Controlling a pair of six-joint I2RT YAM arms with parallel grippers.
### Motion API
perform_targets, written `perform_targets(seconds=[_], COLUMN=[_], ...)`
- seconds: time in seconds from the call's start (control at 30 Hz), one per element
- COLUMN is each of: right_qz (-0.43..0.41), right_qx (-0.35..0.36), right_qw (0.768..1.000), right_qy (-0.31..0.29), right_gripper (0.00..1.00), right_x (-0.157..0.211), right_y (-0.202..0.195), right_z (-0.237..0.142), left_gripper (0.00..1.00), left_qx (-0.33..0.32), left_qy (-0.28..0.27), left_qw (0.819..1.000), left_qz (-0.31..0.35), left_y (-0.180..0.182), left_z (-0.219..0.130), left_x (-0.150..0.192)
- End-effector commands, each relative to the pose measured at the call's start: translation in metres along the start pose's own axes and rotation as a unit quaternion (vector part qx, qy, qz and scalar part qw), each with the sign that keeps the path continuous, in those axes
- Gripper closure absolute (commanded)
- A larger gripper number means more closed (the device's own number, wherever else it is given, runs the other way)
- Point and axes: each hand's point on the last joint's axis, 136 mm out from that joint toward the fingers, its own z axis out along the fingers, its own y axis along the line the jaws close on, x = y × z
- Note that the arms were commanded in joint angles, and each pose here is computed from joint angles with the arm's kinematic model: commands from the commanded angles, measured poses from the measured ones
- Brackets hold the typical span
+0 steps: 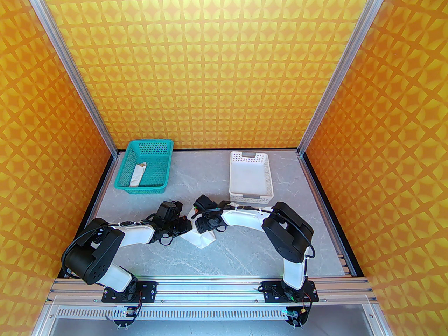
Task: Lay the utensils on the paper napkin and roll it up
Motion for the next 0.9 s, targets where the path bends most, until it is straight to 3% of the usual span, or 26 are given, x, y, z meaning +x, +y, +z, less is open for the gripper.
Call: perform_targets(seconds=[0.0,0.53,0.87], right_qz=[0.002,0.009,0.009], right_qx=[0.067,0.042,0.024], right_qw=[0.996,0.995,0.995], right_qy=[0.06,0.087,0.094], right_gripper=[0.44,0.52,0.52], right_x=[0.041,0.057,0.06], right_y=[-0.041,-0.042,-0.036], right_z=[0.01,0.025,0.029], left_gripper=[1.0,1.0,0.85], left_qx=[-0.077,-0.074,-0.051], left_qy=[0.041,0.038,0.011], left_qw=[0.996,0.996,0.999], left_qz=[-0.021,-0.018,0.009], left_y=[0.042,0.038,0.008], left_z=[0.002,0.001,-0.022], left_x=[0.028,0.025,0.005])
